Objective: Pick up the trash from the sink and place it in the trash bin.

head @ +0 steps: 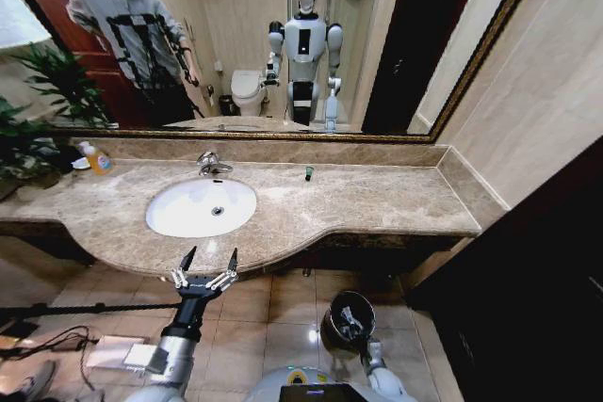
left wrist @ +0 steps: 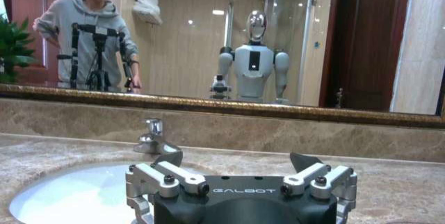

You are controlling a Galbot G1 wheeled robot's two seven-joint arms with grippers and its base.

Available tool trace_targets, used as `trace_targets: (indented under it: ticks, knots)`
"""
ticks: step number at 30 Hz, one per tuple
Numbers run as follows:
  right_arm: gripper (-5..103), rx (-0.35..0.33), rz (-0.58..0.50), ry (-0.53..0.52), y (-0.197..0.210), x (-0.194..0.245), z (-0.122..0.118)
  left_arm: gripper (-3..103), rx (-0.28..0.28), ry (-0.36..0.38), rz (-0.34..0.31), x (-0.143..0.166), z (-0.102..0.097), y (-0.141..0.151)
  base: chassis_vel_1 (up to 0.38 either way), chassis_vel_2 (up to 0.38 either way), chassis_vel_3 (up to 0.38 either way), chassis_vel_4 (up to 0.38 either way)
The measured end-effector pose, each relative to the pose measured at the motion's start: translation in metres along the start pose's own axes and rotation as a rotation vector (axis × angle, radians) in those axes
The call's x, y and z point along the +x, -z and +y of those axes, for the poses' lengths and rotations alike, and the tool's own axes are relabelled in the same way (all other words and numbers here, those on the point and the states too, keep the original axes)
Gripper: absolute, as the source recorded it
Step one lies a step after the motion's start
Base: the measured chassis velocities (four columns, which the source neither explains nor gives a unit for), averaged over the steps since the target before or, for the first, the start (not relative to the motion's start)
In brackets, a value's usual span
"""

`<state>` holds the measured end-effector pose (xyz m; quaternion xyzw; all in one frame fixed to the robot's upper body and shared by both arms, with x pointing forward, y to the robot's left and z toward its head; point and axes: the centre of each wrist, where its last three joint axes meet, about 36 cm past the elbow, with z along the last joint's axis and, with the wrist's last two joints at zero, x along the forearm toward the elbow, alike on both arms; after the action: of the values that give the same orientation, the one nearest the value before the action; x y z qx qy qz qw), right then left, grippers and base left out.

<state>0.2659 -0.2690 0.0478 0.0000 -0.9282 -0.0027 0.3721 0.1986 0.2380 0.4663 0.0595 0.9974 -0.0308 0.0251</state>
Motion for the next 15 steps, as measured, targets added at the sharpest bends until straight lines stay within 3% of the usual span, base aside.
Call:
trace_targets:
  ticks: [7,12,15]
  knots:
    - [18,0.014,0.047,-0.013,-0.004,-0.017,-0.005,100,0.000,0.000,0.000,0.000,0.000,0.000,0.000,0.000,0.000,0.000]
    - [15,0.060,0.079,-0.012,0.003,-0.022,-0.010,100,0.000,0.000,0.000,0.000,0.000,0.000,0.000,0.000,0.000,0.000]
    - [19,0.073,0.095,-0.016,0.003,-0.024,-0.014,100,0.000,0.000,0.000,0.000,0.000,0.000,0.000,0.000,0.000,0.000]
